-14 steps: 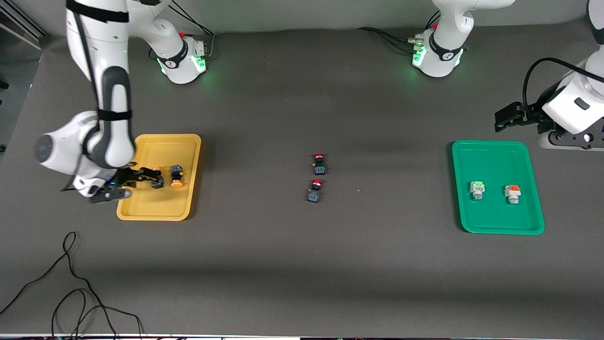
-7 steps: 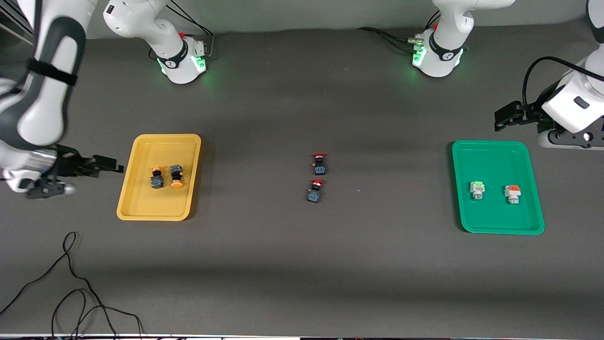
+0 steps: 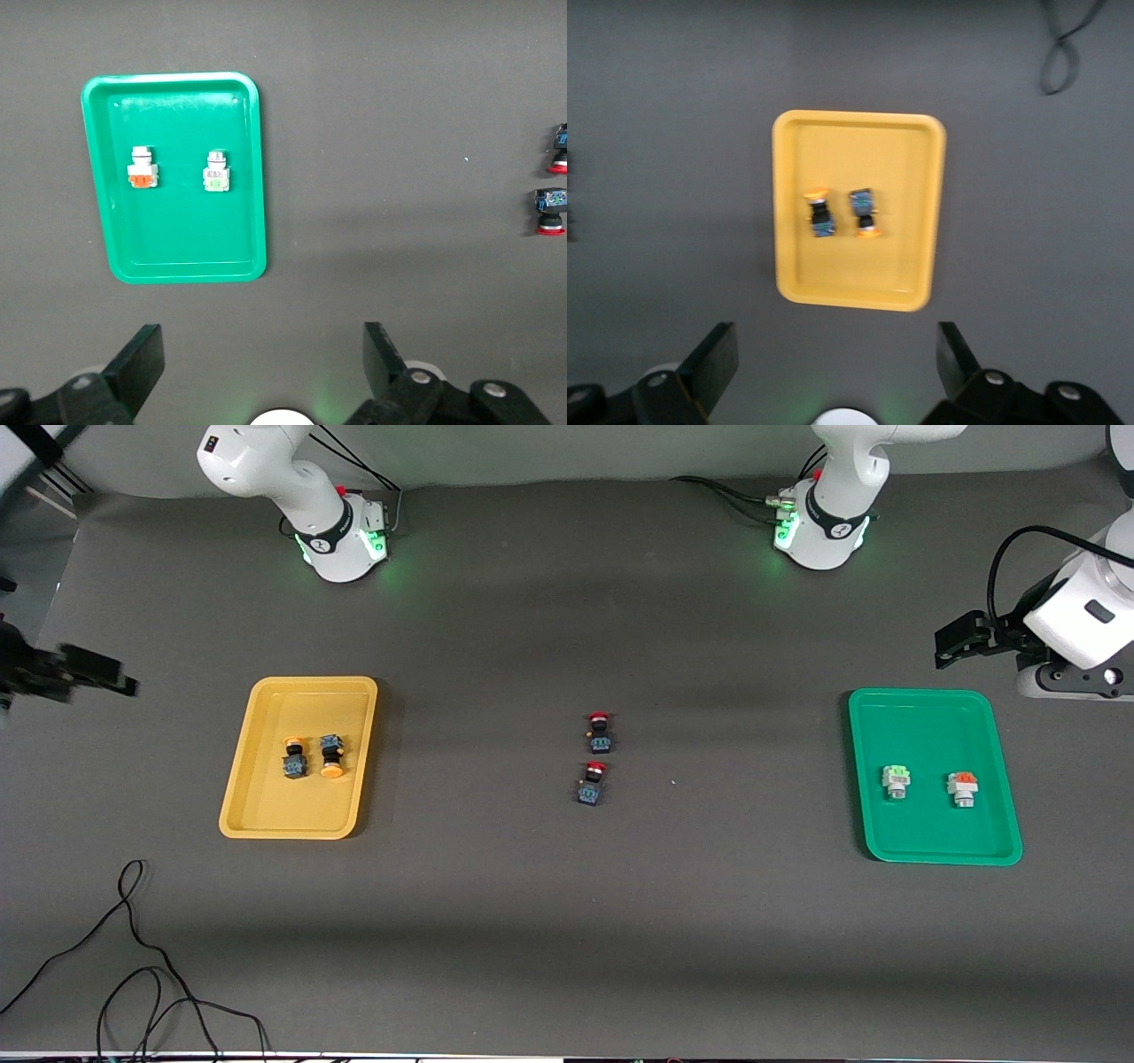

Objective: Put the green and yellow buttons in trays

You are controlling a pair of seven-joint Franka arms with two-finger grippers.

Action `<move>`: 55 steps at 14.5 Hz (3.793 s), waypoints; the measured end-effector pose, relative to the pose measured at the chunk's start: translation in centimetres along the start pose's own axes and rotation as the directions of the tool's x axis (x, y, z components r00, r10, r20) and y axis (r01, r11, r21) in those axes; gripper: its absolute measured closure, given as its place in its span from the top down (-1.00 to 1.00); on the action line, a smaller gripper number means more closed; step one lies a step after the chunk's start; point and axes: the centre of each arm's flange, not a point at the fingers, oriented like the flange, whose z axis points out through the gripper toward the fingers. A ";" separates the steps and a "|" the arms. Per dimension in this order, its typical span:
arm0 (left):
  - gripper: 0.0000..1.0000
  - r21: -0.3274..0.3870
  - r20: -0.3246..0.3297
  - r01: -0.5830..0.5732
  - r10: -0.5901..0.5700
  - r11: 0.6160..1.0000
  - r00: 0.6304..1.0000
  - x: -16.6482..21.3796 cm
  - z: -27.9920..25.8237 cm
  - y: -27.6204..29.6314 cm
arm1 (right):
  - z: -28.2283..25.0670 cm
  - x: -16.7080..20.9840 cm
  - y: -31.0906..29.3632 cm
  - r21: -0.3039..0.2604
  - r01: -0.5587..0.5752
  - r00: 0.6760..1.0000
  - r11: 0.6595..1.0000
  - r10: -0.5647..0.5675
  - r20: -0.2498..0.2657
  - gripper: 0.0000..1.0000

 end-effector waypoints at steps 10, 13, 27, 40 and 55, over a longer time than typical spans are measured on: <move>1.00 0.000 -0.005 0.000 0.000 1.000 1.000 0.0 -0.2 0.0 | -1.3 1.4 -4.8 -0.065 -0.124 0.992 0.990 0.124 -0.011 0.99; 1.00 0.000 -0.005 0.000 0.000 1.000 1.000 0.0 -0.2 0.0 | -1.6 1.9 -6.4 -0.043 -0.215 0.976 0.976 0.214 -0.032 0.99; 1.00 0.000 -0.010 0.000 0.000 1.000 1.000 0.1 -0.4 0.0 | -0.2 4.8 -5.2 0.026 -0.457 0.887 0.889 0.454 0.084 0.99; 1.00 0.000 -0.010 0.000 0.000 1.000 1.000 0.1 -0.4 -0.1 | -1.5 0.3 -1.6 0.029 -0.239 0.969 0.971 0.236 0.069 0.99; 1.00 0.000 -0.014 0.000 0.000 1.000 1.000 0.2 -0.6 -0.1 | 1.1 -2.6 -3.4 -0.005 -0.030 0.999 1.000 0.031 0.026 0.99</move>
